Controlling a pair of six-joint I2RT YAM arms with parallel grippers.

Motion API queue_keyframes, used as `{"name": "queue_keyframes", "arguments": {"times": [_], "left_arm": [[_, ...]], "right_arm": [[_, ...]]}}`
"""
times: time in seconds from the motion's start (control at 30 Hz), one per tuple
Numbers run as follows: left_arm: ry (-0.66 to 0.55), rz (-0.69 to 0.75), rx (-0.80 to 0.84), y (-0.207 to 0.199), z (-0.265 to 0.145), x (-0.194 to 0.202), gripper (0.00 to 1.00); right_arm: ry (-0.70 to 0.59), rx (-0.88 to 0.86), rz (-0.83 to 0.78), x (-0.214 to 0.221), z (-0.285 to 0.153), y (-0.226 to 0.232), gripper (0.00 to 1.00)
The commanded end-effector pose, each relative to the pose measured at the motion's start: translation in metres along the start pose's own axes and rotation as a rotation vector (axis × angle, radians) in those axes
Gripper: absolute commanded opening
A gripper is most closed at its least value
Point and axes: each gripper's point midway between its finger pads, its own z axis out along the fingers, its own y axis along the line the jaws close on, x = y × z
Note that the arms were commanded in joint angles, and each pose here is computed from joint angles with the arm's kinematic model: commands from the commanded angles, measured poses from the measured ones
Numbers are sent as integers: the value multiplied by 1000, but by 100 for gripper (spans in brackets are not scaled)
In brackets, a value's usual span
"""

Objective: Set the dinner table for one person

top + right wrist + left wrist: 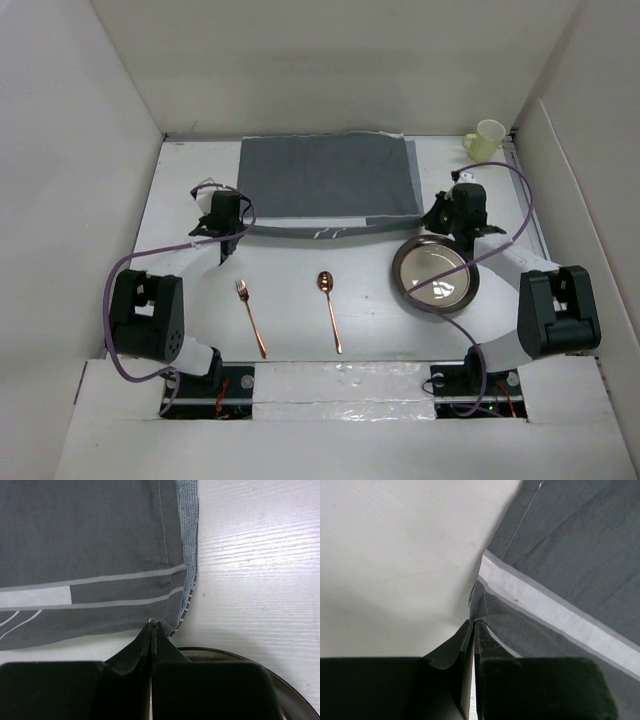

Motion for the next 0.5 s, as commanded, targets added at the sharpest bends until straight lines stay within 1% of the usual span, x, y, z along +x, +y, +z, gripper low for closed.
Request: {"name": "queue_keyframes", "arguments": {"times": [0.0, 0.07, 0.1, 0.27, 0.3, 0.47], "left_arm": [[-44, -94, 24, 2, -7, -5, 0], [-51, -109, 38, 4, -11, -4, 0], [-43, -104, 41, 4, -13, 4, 0], [-64, -113, 58, 3, -28, 9, 0], [-56, -113, 57, 6, -29, 14, 0], [-84, -153, 75, 13, -40, 14, 0]], "right_arm": [[-43, -38, 10, -2, -9, 6, 0], [-38, -30, 20, 3, -12, 4, 0], [-44, -31, 23, 3, -14, 4, 0], [-25, -15, 23, 18, -22, 3, 0], [-26, -12, 25, 19, -24, 2, 0], [-55, 7, 33, 17, -36, 0, 0]]}}
